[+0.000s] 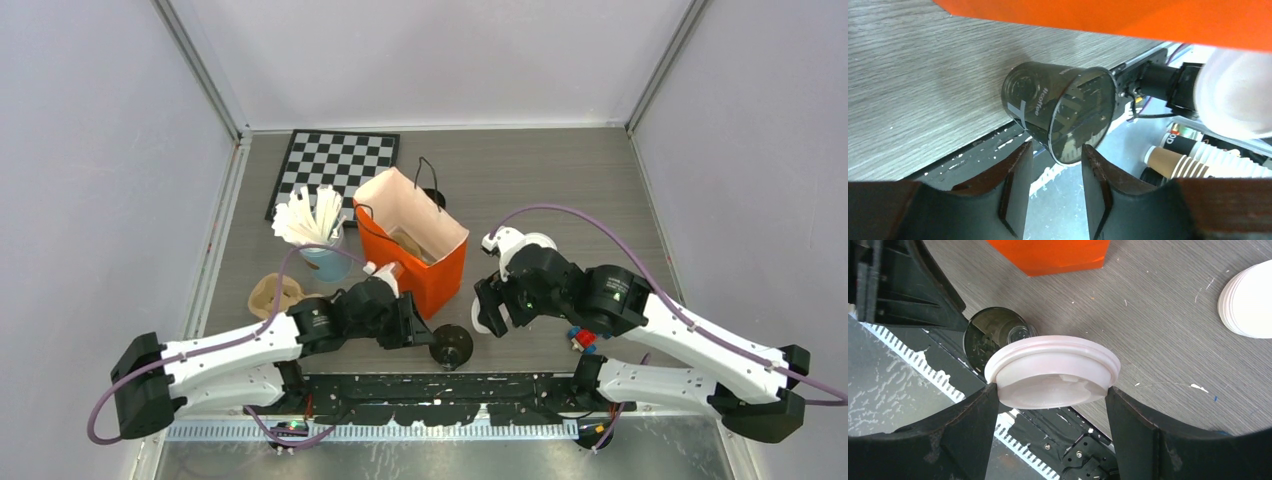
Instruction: Pack the takeout coffee
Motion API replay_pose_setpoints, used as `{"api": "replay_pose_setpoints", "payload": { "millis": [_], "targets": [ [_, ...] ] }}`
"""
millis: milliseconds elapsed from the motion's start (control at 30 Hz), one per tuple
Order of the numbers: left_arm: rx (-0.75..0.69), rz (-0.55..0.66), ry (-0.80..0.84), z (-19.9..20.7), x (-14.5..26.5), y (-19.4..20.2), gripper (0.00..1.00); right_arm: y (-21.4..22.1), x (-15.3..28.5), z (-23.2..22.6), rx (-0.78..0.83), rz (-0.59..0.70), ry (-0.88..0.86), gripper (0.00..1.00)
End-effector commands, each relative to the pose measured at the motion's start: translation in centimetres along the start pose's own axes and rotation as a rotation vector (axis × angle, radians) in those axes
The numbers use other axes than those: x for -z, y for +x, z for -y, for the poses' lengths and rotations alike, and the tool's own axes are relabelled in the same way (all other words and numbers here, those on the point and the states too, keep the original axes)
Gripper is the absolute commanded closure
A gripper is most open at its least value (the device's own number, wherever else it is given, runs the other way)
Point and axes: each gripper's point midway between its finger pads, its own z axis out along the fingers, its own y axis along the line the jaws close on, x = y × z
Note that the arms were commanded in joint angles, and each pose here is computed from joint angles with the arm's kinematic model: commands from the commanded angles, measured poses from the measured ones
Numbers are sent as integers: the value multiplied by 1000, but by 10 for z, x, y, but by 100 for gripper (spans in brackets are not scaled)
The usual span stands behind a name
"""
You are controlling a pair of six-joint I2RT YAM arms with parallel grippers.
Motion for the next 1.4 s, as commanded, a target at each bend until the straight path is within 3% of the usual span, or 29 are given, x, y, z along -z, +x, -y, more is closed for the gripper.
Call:
{"api": "replay_pose_setpoints", "payload": {
  "millis": [0,267,767,1367],
  "targets": [
    [32,104,37,5,21,-15,56,-11,7,-12,-10,-28,-28,29],
    [161,302,178,5,63,-39,54,2,-6,-49,123,-251,-71,29],
    [148,306,164,-7,67,-34,54,18,-43,-70,269,-515,-34,26],
    [145,282,136,-10,61,-31,54,45,-59,-70,281,-641,-26,25]
  ]
}}
